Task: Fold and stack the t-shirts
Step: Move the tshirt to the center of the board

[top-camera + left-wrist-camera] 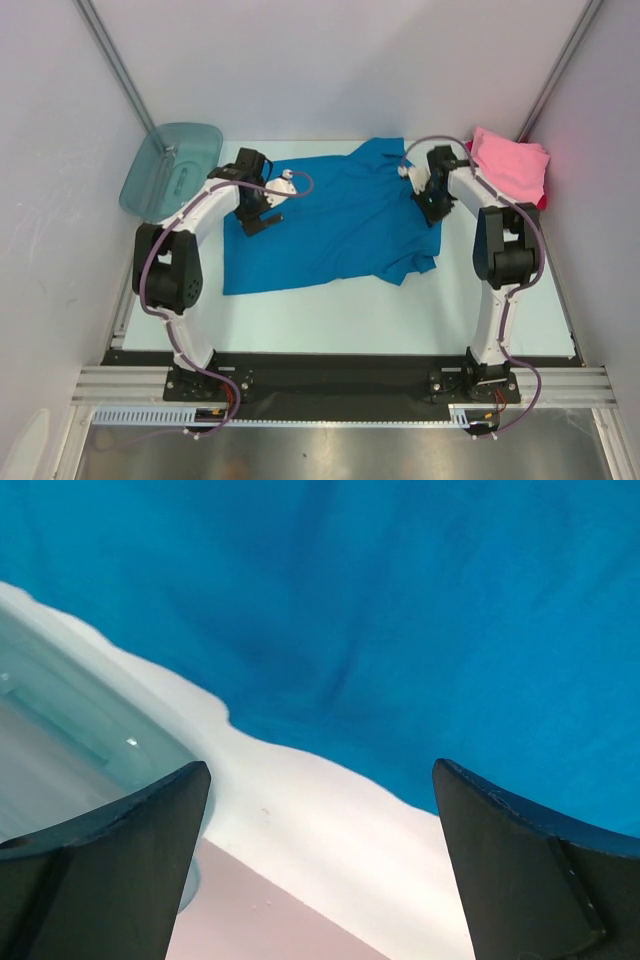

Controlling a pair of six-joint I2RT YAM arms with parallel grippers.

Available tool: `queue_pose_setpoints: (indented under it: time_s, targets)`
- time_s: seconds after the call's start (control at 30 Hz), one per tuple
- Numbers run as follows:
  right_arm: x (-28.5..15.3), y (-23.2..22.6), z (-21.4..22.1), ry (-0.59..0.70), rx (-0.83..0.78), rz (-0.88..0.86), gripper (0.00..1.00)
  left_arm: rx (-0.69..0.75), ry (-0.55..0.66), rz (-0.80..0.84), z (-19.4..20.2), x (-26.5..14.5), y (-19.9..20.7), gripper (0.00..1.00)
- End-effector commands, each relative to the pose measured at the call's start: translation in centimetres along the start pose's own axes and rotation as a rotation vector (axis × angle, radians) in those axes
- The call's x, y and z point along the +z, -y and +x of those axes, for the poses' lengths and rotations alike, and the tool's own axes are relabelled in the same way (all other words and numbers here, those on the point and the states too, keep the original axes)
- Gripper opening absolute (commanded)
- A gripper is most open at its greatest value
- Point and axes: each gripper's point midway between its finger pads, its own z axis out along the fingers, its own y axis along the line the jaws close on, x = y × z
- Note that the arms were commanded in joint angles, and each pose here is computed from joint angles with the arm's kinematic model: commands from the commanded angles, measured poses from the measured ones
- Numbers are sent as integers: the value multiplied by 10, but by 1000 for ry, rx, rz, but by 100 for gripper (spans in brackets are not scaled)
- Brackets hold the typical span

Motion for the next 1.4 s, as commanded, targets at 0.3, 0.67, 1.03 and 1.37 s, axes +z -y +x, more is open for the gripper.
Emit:
queue_pose_setpoints:
  time_s: [0.3, 0.67, 1.03, 1.37]
  targets:
    - [8, -5, 58, -83, 130, -81, 0, -22, 92, -37, -16, -22, 4, 100]
    - [20, -10, 64, -130, 120, -78, 0, -16, 87, -40, -11, -24, 7, 100]
    - [27, -6, 110, -303, 97, -61, 0, 36, 47, -21, 4, -19, 19, 100]
    - [4, -10, 154, -418, 77, -85, 0, 99, 9, 40, 19, -14, 37, 100]
